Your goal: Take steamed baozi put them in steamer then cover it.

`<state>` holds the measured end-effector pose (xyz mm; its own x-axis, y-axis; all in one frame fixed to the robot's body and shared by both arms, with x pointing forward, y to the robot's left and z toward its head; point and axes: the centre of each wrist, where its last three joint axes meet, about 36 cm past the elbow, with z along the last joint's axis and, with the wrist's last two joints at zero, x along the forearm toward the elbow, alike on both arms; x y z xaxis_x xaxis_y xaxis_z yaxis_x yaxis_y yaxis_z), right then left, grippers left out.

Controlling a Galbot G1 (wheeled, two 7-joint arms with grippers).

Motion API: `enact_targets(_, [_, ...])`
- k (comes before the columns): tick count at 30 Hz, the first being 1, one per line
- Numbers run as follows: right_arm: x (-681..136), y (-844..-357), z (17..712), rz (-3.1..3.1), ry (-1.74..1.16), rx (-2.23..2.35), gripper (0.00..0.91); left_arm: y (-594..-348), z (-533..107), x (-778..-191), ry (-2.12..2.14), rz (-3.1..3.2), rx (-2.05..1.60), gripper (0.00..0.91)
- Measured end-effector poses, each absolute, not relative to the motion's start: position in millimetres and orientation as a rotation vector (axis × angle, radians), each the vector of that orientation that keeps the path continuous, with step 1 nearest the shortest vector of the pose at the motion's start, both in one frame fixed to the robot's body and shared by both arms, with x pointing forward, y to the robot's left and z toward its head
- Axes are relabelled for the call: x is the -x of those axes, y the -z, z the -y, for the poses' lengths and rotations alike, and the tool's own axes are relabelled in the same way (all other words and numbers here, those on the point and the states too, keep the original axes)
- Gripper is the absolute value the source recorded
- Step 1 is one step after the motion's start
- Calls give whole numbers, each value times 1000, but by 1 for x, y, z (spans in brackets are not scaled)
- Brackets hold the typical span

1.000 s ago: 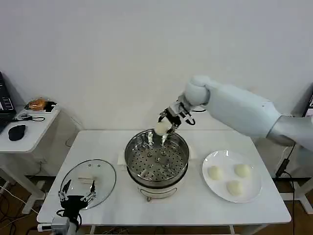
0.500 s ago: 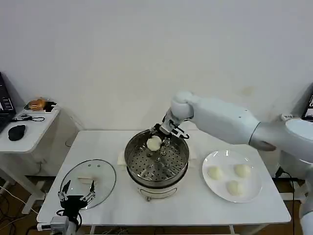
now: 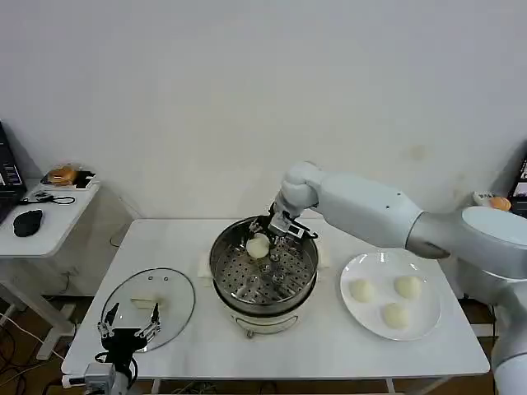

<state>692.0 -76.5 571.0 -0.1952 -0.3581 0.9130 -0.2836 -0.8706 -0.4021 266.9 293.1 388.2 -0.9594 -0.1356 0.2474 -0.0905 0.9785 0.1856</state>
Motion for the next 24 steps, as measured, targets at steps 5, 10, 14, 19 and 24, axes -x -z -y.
enact_targets(5, [-694,-574,80,-785,2256,1944,907,-388,-293,-267,250,2865,-165,907])
enact_targets(10, [-695,-587,86,-817,2258,1930,907,-389,-292,-267,249,2866,-162,907])
enact_targets(14, [-694,-605,95,-875,2256,1918,907,-390,-291,-267,251,2867,-156,907])
enact_targets(19, [-688,-635,119,-1033,2237,1892,907,-394,-293,-268,248,2872,-145,907])
enact_targets(24, [-677,-660,166,-1251,2241,1865,907,-402,-297,-272,230,2882,-137,907])
